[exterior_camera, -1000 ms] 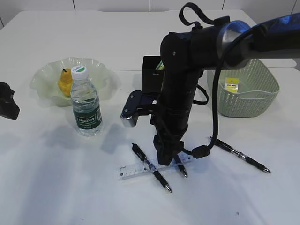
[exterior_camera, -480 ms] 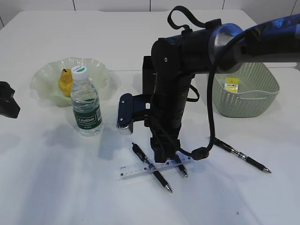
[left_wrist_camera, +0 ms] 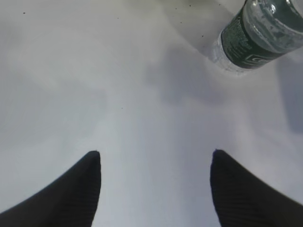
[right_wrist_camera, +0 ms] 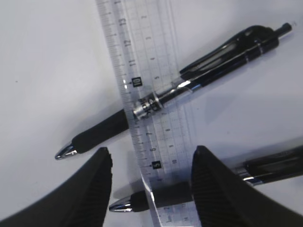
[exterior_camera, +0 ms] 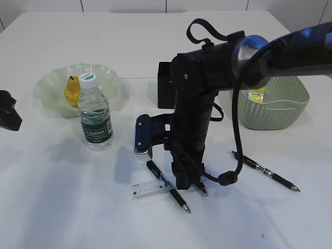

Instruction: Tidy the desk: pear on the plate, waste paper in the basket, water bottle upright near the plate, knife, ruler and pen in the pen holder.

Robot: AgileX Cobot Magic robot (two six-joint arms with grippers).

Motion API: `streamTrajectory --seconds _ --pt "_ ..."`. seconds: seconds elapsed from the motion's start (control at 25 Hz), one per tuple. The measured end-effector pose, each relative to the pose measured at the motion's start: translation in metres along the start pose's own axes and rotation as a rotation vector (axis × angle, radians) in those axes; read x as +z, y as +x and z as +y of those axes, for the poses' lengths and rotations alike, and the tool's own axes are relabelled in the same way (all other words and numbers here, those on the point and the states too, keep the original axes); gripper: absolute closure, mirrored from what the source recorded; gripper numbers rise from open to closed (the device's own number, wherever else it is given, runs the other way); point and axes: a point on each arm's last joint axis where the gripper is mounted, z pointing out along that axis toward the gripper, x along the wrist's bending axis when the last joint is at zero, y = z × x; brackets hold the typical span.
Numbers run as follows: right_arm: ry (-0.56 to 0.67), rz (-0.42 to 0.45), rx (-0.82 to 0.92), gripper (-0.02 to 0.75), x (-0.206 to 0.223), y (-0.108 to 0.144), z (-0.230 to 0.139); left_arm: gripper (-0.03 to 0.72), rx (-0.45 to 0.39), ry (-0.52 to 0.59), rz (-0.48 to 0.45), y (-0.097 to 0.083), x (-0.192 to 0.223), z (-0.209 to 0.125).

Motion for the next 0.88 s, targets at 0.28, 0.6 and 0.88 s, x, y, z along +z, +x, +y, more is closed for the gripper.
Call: streamTrajectory --seconds 0.28,0.6,0.88 --pt "-0.010 -0.018 -0.023 0.330 0.000 -0.002 0.001 0.179 0.000 0.000 0.000 0.000 0.000 0.000" --pt "0.006 0.008 -0.038 0.330 0.016 -0.003 0.000 0.180 0.000 0.000 0.000 0.000 0.000 0.000" --pt "0.009 0.012 -0.043 0.330 0.018 -0.003 0.000 0.186 0.000 0.000 0.000 0.000 0.000 0.000"
